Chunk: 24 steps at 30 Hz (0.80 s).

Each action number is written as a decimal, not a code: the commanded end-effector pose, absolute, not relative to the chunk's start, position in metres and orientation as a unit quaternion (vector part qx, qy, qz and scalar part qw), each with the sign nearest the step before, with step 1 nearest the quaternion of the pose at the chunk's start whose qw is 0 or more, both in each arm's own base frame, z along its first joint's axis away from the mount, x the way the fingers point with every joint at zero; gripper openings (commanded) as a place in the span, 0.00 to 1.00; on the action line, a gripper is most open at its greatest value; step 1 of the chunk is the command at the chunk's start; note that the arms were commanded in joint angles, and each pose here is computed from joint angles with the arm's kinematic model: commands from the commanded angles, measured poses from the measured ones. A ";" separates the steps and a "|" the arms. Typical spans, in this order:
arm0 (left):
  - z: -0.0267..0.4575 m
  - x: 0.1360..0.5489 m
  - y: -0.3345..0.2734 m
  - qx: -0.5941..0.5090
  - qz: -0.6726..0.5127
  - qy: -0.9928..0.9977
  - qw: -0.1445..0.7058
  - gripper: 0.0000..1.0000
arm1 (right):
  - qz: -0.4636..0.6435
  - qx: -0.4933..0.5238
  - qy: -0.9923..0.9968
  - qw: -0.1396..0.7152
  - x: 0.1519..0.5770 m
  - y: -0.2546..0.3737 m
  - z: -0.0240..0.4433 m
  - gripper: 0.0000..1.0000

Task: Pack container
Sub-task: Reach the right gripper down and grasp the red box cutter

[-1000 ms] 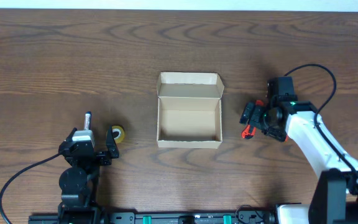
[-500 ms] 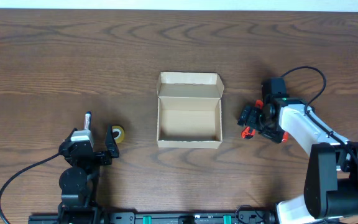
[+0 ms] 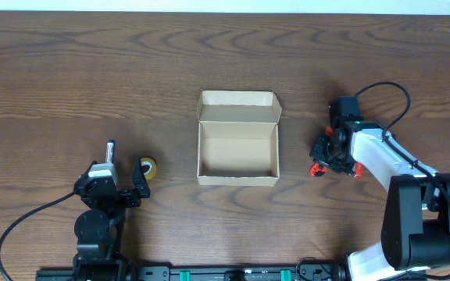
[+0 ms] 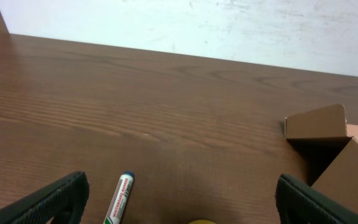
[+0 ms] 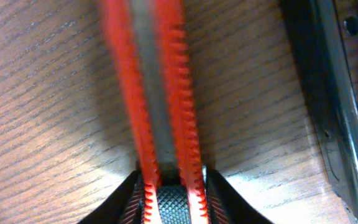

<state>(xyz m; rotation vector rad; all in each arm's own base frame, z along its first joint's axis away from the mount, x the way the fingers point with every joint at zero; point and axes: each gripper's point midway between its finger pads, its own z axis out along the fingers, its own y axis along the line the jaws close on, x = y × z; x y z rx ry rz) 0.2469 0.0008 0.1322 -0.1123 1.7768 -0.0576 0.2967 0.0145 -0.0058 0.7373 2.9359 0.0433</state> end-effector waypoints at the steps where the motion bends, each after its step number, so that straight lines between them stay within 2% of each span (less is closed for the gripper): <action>1: 0.112 0.245 0.002 -0.053 -0.022 0.793 0.607 0.95 | 0.023 0.247 0.968 0.023 0.284 0.020 -0.022 0.20; 3: 0.112 0.245 0.002 -0.053 -0.022 0.793 0.607 0.95 | 0.023 0.247 0.968 0.023 0.284 0.020 -0.022 0.08; 5: 0.112 0.245 0.002 -0.053 -0.022 0.793 0.607 0.95 | 0.023 0.247 0.968 0.023 0.284 0.020 -0.022 0.01; 16: 0.112 0.245 0.002 -0.053 -0.022 0.793 0.607 0.96 | 0.081 0.184 0.979 0.041 0.299 0.040 -0.014 0.01; 24: 0.112 0.245 0.002 -0.053 -0.022 0.793 0.606 0.95 | 0.123 0.112 0.978 0.127 0.333 0.054 0.045 0.01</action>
